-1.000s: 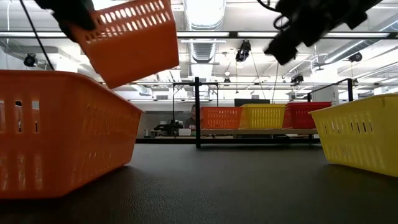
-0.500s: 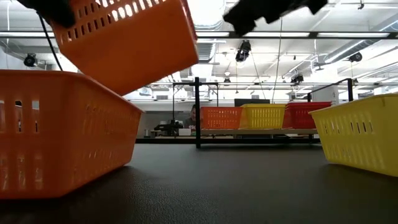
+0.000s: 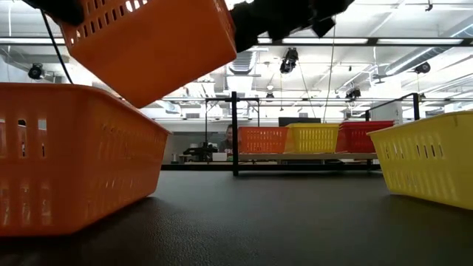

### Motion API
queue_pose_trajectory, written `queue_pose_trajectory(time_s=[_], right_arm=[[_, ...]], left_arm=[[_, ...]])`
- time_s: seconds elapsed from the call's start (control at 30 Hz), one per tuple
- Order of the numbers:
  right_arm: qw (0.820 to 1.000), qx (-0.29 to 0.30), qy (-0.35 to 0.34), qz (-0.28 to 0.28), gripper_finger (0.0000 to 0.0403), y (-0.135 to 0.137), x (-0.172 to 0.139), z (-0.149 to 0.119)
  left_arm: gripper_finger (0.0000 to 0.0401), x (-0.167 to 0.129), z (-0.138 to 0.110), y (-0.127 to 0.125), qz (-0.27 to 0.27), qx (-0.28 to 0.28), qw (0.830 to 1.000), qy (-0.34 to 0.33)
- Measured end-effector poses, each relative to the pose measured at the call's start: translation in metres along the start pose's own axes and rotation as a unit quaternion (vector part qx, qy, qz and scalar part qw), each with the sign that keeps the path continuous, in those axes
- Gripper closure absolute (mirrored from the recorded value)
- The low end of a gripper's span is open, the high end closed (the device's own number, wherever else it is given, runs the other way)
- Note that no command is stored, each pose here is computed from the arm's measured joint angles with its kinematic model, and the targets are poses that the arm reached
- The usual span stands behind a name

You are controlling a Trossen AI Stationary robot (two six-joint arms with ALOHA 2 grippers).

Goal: Stack baskets on shelf by color
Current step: Stack the top orange bin on the orange bin on the shelf

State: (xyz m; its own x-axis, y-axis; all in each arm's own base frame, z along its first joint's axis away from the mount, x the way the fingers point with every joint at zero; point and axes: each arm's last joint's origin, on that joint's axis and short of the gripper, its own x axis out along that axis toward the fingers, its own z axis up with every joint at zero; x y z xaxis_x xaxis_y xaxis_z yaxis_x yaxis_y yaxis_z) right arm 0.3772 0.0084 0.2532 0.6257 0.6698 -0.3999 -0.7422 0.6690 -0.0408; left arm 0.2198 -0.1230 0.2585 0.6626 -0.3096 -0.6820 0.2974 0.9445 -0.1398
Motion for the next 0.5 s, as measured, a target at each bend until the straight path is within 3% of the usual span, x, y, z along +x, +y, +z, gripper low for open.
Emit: queue_pose_trajectory(time_s=[0.27, 0.5], right_arm=[[0.998, -0.008, -0.028, 0.062, 0.0250, -0.020, 0.023, 0.000], [0.995, -0.033, -0.043, 0.085, 0.0282, -0.027, 0.030, 0.001]], left_arm=[[0.0401, -0.003, -0.003, 0.006, 0.005, 0.005, 1.000, -0.004], [0.0401, -0.003, -0.003, 0.007, 0.007, 0.022, 1.000, -0.004]])
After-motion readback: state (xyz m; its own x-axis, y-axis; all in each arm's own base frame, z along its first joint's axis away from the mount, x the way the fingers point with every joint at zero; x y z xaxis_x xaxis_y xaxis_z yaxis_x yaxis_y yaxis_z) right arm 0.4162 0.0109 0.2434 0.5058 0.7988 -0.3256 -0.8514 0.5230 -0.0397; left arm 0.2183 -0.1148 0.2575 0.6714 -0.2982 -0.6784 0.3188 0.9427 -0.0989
